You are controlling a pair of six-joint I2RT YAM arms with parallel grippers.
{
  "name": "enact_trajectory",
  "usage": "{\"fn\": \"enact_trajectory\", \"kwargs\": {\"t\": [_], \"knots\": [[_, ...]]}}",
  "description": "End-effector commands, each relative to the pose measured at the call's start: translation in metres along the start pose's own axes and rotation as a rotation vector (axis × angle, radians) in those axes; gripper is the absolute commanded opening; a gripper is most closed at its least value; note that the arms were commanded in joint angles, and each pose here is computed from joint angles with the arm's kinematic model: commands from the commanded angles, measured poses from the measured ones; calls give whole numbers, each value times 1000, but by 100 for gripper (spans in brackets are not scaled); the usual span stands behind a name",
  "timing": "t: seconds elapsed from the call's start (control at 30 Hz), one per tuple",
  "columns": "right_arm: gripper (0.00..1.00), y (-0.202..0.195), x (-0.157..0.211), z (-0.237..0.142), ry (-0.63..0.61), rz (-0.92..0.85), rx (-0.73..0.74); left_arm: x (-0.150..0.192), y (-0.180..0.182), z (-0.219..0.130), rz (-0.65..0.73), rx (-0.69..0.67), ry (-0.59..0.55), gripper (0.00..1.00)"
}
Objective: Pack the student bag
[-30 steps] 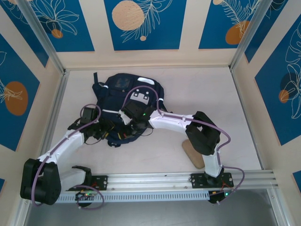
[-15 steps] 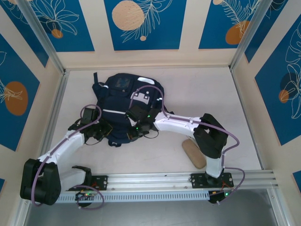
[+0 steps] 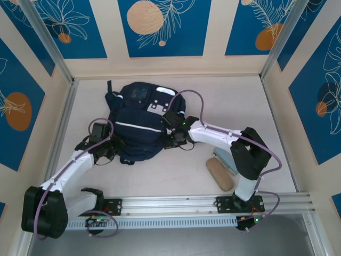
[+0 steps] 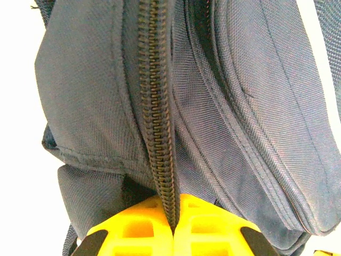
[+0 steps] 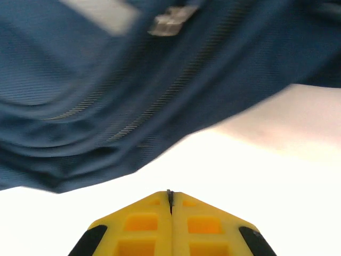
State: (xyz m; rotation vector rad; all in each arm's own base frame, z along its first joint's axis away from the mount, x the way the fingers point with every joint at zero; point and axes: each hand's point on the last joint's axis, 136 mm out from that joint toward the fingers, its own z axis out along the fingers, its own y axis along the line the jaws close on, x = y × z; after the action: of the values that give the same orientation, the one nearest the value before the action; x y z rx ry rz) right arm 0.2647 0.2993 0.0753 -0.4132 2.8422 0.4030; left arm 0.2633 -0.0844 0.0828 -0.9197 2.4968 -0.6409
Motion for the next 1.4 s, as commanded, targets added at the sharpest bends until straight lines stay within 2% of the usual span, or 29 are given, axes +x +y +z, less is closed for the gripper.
{"fn": "enact_trajectory", "kwargs": {"t": [0.0,0.17,0.2,0.3,0.37,0.5,0.67,0.83,1.03,1.2,1.37], "knots": [[0,-1,12,-7,37,-47,11,-4,11,-2,29,-33,-35,0],[0,37,23,-10,55,-122,-138,4,-6,0,52,45,26,3],[5,45,25,-11,49,-138,-174,4,-12,-2,64,61,37,4],[31,66,25,-15,14,-126,-281,7,-28,-7,108,111,75,9],[43,74,21,-18,-13,-97,-344,10,-35,-11,145,131,104,19],[50,72,8,-25,-78,-16,-372,12,-36,-26,273,82,119,43],[58,38,-7,-34,-154,145,-355,16,-42,-47,489,27,100,58],[63,-1,-12,-35,-167,296,-345,24,-71,-55,732,29,85,65],[69,-33,-10,-36,-171,411,-343,37,-118,-40,1101,-28,90,73],[78,-52,-9,-41,-205,476,-365,51,-139,-15,1395,-178,108,69],[80,-68,-9,-46,-231,529,-374,69,-145,17,1514,-275,167,66]]}}
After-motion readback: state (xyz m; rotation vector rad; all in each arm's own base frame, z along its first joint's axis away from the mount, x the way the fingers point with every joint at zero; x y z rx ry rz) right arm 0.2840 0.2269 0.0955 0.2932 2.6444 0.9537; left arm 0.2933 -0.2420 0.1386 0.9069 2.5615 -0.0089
